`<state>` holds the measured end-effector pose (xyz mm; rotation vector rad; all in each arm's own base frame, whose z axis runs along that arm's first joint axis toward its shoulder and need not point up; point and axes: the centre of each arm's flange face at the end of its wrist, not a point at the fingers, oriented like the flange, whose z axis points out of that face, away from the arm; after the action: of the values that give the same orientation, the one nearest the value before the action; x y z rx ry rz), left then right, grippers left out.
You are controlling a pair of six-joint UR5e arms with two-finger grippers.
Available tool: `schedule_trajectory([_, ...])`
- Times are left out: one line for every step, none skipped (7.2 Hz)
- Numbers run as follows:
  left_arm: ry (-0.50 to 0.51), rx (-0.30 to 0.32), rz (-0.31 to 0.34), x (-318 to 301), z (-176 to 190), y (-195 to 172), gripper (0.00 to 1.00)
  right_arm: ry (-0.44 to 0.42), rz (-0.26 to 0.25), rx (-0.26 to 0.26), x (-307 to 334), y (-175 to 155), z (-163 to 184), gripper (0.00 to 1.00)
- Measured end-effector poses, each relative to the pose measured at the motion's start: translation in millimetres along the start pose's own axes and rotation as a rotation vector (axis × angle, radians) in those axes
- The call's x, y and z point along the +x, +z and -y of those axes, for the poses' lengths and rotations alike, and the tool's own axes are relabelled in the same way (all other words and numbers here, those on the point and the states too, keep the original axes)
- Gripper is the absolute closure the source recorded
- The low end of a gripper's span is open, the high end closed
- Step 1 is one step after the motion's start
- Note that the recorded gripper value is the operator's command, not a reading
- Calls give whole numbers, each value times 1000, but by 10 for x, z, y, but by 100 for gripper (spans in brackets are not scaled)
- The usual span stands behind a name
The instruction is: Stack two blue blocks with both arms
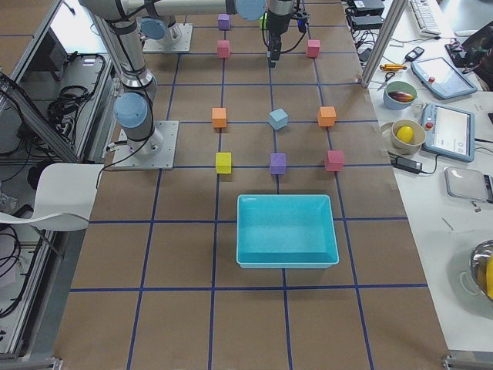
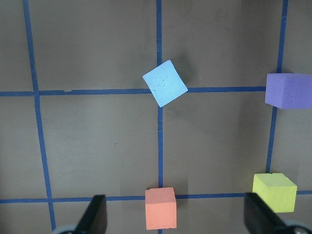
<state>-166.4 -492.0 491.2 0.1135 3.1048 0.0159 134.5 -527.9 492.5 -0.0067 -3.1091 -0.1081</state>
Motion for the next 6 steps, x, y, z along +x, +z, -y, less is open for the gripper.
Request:
schedule_trajectory([0,0,0,2,-4,0,0,0,0,-1,0,5,-1,0])
schedule_trajectory([0,2,0,2,-9,-12,0,-1,-1,-2,-4,8,-3,0])
schedule_trajectory([1,2,-1,4,-24,-28,0,-1,-1,-2,-7,6,-5,0])
schedule_trajectory([2,-1,-2,10,-47,-45,0,-2,-1,-2,-11,8,-6,0])
schedule_trajectory([1,-4,-1,13,-55,-51,0,-3,-1,-4,-15,18,-2,0])
schedule_trajectory([-1,-4,-1,5,-52,-56,0,-4,-1,-5,-15,27,0,0])
